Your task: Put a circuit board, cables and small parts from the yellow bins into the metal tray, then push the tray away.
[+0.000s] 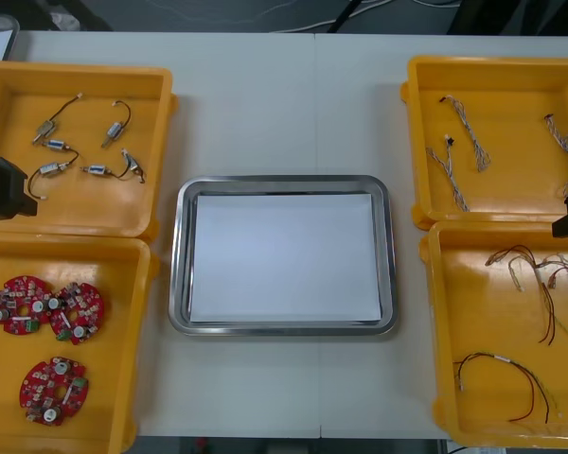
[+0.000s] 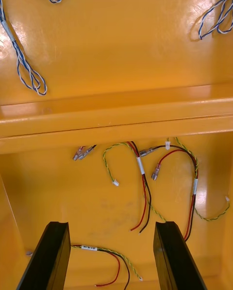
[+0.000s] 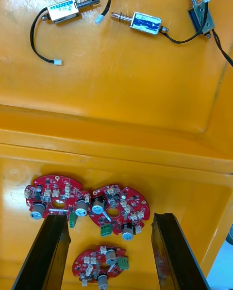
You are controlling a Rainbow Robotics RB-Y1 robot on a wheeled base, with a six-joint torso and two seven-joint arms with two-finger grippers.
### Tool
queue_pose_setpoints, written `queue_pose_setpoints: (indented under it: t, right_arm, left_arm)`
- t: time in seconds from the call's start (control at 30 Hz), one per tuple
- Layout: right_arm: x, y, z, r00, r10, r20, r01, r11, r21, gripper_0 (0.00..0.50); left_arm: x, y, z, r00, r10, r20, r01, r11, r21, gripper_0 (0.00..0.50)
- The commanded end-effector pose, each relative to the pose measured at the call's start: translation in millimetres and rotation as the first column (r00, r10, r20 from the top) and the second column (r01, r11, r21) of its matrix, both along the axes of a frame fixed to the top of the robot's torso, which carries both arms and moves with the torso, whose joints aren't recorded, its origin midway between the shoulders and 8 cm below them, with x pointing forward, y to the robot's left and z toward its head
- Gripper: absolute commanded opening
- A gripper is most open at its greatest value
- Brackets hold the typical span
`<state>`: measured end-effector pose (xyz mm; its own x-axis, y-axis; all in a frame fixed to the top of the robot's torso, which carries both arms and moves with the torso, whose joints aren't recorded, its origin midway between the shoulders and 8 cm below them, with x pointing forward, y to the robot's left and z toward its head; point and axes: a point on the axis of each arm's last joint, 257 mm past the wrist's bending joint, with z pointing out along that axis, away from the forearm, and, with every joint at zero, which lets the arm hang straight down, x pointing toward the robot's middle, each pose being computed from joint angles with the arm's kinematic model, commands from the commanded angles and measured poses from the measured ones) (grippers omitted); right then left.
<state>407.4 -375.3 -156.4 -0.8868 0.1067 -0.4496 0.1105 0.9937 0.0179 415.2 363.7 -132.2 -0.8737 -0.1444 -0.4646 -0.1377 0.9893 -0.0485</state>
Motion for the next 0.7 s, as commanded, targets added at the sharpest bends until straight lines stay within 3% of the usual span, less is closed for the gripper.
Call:
queue_pose_setpoints:
  t: [0.03, 0.57, 0.6, 0.7]
  right_arm:
    - [2, -7, 6, 1.000, 0.020, 0.023, -0.020, 1.000, -0.017, 0.500]
    - [2, -7, 6, 1.000, 0.020, 0.023, -0.020, 1.000, -0.017, 0.500]
    - [2, -7, 6, 1.000, 0.020, 0.023, -0.020, 1.000, -0.017, 0.500]
    - [2, -7, 6, 1.000, 0.020, 0.023, -0.020, 1.000, -0.017, 0.500]
  left_arm:
    - [-4, 16, 14, 0.998, -0.065, 0.012, 0.064, 0.994, 0.084, 0.500]
    - [-4, 16, 14, 0.998, -0.065, 0.012, 0.064, 0.994, 0.084, 0.500]
    - [-19, 4, -25, 0.916, -0.385, -0.111, 0.400, 0.900, 0.172, 0.500]
    - [-20, 1, -27, 0.917, -0.386, -0.102, 0.398, 0.904, 0.158, 0.500]
